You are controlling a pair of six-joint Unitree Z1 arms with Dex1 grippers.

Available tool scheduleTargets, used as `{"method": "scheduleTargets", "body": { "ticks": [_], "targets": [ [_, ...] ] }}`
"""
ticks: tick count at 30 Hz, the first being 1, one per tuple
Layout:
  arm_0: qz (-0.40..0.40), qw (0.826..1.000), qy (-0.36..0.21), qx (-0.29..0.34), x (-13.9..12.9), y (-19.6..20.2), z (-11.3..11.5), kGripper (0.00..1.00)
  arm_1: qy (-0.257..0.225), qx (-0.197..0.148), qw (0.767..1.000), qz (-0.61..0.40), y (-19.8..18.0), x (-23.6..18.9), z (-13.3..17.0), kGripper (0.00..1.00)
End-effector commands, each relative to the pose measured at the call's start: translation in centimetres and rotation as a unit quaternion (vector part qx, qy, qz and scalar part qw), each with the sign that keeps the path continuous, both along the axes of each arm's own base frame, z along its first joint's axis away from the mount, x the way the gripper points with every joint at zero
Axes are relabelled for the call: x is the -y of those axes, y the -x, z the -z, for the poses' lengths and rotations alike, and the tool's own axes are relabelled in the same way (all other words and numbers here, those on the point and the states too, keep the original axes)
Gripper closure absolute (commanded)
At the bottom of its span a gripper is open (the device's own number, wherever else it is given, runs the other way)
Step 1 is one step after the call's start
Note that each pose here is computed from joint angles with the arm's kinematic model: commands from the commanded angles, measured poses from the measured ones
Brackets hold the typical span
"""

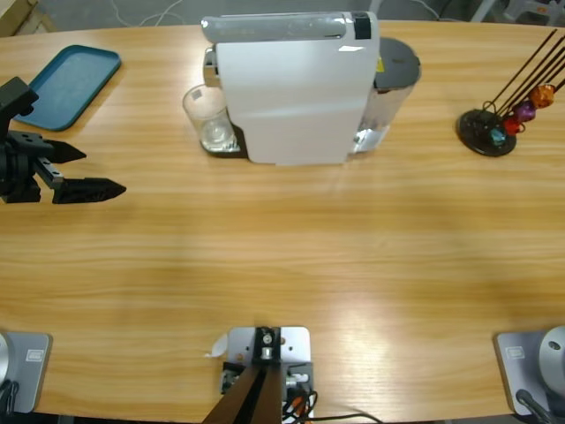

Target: Pour coffee

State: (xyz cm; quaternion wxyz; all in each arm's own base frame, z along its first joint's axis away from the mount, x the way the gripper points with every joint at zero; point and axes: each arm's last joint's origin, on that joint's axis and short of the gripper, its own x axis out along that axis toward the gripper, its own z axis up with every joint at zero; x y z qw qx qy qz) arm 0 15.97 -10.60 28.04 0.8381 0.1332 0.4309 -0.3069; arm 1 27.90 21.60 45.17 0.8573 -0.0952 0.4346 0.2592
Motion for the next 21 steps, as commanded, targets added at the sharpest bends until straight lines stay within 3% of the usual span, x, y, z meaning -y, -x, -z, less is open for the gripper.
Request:
{"method": "scheduleTargets", "body": {
  "ticks": [1, 14, 21],
  "targets": [
    [-0.003, 1.000, -0.003, -0.001, -0.4, 0.8, 0.6, 0.013, 0.021, -0.033, 0.999, 0.005, 0.0, -0.6, 1.8, 0.000],
    [-0.004, 1.000, 0.001, 0.005, -0.5, 1.0, 0.4, 0.013, 0.028, -0.052, 0.998, 0.005, 0.3, -1.2, 2.4, 0.000],
    [0.011, 1.000, 0.012, 0.011, -0.5, 1.2, -0.2, 0.013, 0.040, -0.031, 0.997, -0.057, 5.8, -0.5, 0.9, 0.000]
  ]
}}
